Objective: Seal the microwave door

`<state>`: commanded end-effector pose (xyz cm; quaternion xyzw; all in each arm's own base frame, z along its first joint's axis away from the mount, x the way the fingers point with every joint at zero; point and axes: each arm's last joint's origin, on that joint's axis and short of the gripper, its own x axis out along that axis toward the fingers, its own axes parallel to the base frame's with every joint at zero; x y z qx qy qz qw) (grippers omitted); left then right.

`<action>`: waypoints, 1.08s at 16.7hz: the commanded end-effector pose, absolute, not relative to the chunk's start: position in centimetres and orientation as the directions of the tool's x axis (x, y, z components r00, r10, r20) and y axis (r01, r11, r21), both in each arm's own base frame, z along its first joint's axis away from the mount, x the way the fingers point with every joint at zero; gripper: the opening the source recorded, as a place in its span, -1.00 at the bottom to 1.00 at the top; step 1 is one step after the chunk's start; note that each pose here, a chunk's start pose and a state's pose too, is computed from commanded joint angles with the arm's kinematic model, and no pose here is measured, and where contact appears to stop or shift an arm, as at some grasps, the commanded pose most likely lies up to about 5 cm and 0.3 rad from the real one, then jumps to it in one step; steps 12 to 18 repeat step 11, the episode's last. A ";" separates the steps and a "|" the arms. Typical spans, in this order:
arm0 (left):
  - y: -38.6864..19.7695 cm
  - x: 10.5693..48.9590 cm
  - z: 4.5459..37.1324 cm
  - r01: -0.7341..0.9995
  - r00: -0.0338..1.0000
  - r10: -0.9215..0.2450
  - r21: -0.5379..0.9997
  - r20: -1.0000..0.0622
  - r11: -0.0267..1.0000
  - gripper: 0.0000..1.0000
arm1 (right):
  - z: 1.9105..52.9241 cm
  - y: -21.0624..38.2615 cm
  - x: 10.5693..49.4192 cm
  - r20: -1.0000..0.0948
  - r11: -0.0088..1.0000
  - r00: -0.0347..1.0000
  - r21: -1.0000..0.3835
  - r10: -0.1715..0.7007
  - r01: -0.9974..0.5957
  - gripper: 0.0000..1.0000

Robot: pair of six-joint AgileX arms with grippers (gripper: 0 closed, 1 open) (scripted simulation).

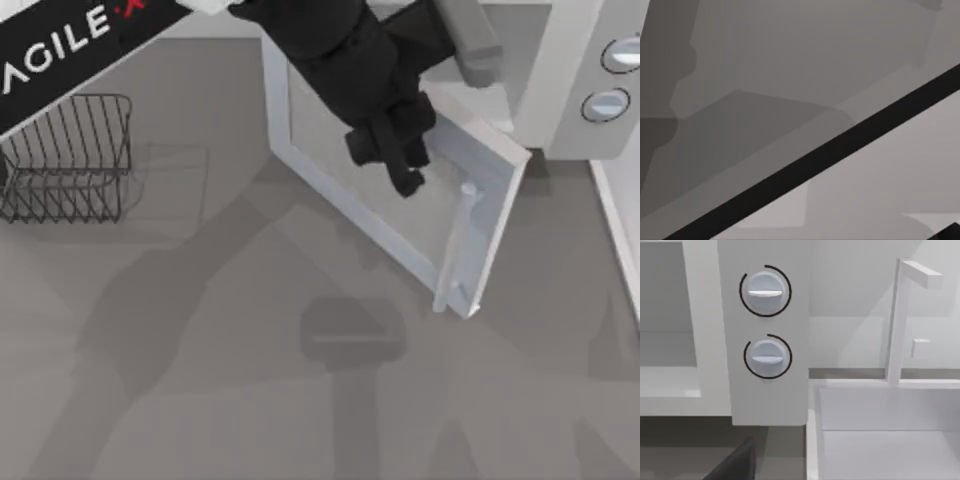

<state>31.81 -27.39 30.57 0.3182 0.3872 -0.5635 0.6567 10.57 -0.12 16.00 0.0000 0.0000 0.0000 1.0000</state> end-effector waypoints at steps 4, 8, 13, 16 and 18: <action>-29.0 31.3 28.5 0.986 -0.021 -0.453 -0.092 -0.891 0.137 -1.00 | 16.0 -0.1 10.6 0.000 1.000 1.000 0.000 0.000 0.000 1.00; -29.5 31.5 29.2 0.986 0.011 -0.463 -0.066 -0.886 0.151 -1.00 | 16.0 -0.1 10.6 0.000 1.000 1.000 0.000 0.000 0.000 1.00; -29.0 32.0 31.0 0.985 0.086 -0.500 -0.002 -0.862 0.173 -1.00 | 16.0 -0.1 10.6 0.000 1.000 1.000 0.000 0.000 0.000 1.00; -29.0 32.0 31.0 0.985 0.086 -0.500 -0.002 -0.862 0.173 -1.00 | 16.0 -0.1 10.6 0.000 1.000 1.000 0.000 0.000 0.000 1.00; -29.0 32.0 31.0 0.985 0.086 -0.500 -0.002 -0.862 0.173 -1.00 | 16.0 -0.1 10.6 0.000 1.000 1.000 0.000 0.000 0.000 1.00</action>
